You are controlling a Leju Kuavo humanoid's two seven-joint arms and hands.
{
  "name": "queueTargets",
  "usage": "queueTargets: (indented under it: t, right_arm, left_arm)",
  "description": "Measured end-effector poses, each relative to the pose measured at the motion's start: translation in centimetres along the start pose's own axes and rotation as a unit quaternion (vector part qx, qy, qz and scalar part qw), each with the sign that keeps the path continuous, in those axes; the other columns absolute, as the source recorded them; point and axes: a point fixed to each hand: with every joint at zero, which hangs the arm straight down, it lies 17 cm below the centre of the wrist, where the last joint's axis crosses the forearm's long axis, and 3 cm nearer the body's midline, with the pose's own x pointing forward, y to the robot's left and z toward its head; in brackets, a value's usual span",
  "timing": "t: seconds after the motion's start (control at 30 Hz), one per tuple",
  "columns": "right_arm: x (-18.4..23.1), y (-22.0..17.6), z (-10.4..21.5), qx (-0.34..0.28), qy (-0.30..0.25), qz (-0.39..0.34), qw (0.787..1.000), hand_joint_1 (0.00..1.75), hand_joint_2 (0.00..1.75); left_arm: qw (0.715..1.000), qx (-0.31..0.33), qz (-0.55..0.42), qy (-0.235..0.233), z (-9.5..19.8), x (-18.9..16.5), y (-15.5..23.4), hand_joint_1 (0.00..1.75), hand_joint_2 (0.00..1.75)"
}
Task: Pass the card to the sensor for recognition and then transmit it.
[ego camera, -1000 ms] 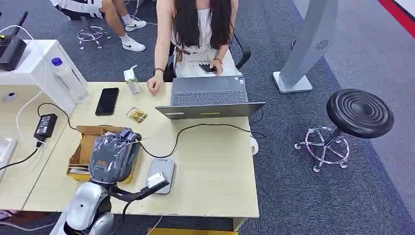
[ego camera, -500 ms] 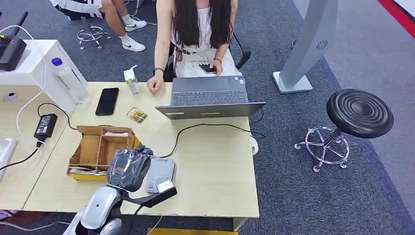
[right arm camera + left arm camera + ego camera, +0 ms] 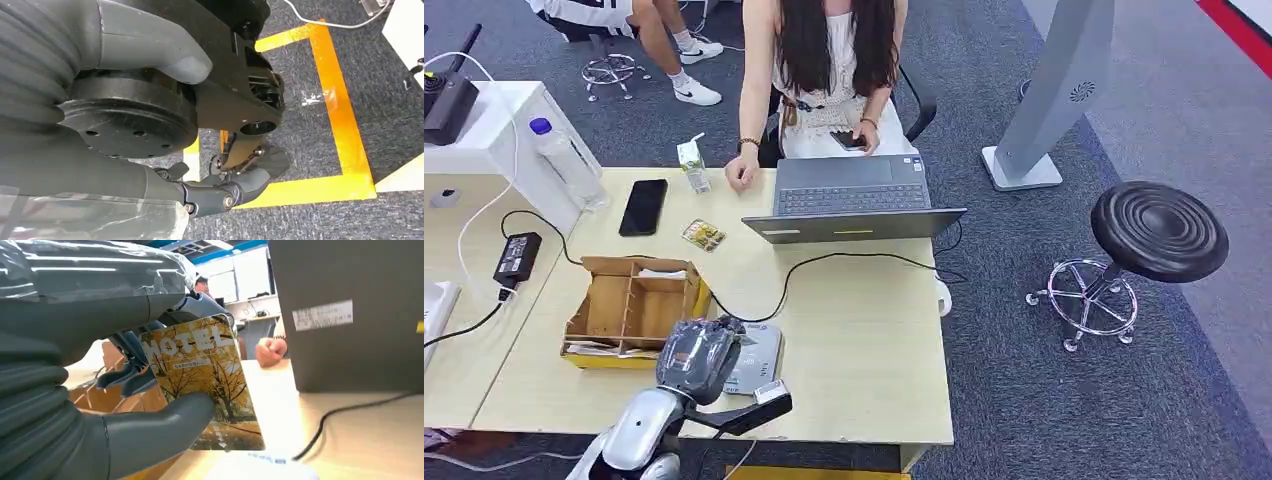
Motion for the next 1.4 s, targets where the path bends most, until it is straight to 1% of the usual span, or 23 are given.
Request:
queueTargets:
  t: [0.27,0.4,0.63,0.77,0.83,0.9,0.97,1.0,1.07,1.1,1.23,1.33,1.37,1.4]
  right_arm:
    - [-0.1,0.0,0.0,0.001,0.003,0.004,1.000,0.00,1.75]
    - [-0.3,0.1,0.0,0.003,0.009,0.010,1.000,0.00,1.75]
    - [-0.2,0.3,0.0,0.008,0.011,0.014,1.000,0.00,1.75]
    - [-0.3,0.3,0.0,0.008,0.012,0.015,1.000,0.00,1.75]
    - [-0.1,0.1,0.0,0.001,0.007,0.013,1.000,0.00,1.75]
    - [-0.2,-0.1,0.0,-0.003,0.001,0.011,1.000,0.00,1.75]
    - [-0.3,-0.1,0.0,-0.005,0.000,0.013,1.000,0.00,1.75]
    - [-0.2,0.0,0.0,-0.005,-0.001,0.015,1.000,0.00,1.75]
    - [-0.2,0.3,0.0,-0.002,-0.001,0.018,1.000,0.00,1.75]
    - [-0.2,0.4,0.0,-0.001,0.000,0.019,1.000,0.00,1.75]
    - [-0.2,0.4,0.0,-0.001,0.000,0.019,1.000,0.00,1.75]
    - [-0.2,0.5,0.1,0.000,0.000,0.021,1.000,0.00,1.75]
    - [-0.3,0.6,0.1,0.001,0.001,0.022,1.000,0.00,1.75]
    - [-0.2,0.6,0.1,0.002,0.001,0.023,1.000,0.00,1.75]
  left_arm:
    - [0.999,-0.035,-0.001,0.004,0.4,0.0,-2.7,1.75,1.75]
    - [0.995,-0.087,0.045,-0.006,0.6,0.2,-5.0,1.75,1.75]
    - [0.992,-0.108,0.069,-0.005,0.1,-0.9,-5.7,1.75,1.75]
    - [0.992,-0.104,0.070,-0.002,-0.1,-1.7,-5.3,1.75,1.75]
    - [0.996,-0.071,0.062,0.003,-0.5,-2.1,-4.1,1.75,1.75]
    - [0.999,-0.007,0.044,0.012,-1.1,-2.3,-1.1,1.75,1.75]
    - [0.995,0.090,0.029,0.017,-1.8,-2.1,4.4,1.75,1.75]
    - [0.989,0.146,0.021,0.018,-1.9,-2.2,7.7,1.75,1.75]
    - [0.972,0.232,0.009,0.024,-1.7,-2.6,13.4,1.75,1.75]
    - [0.967,0.252,0.004,0.026,-1.6,-2.9,14.8,1.75,1.75]
    - [0.967,0.252,0.004,0.026,-1.6,-2.9,14.8,1.75,1.75]
    - [0.963,0.269,0.001,0.029,-1.4,-3.2,16.0,1.75,1.75]
    - [0.951,0.306,-0.004,0.036,-1.0,-4.0,18.8,1.75,1.75]
    - [0.949,0.314,-0.008,0.037,-0.8,-4.2,19.3,1.75,1.75]
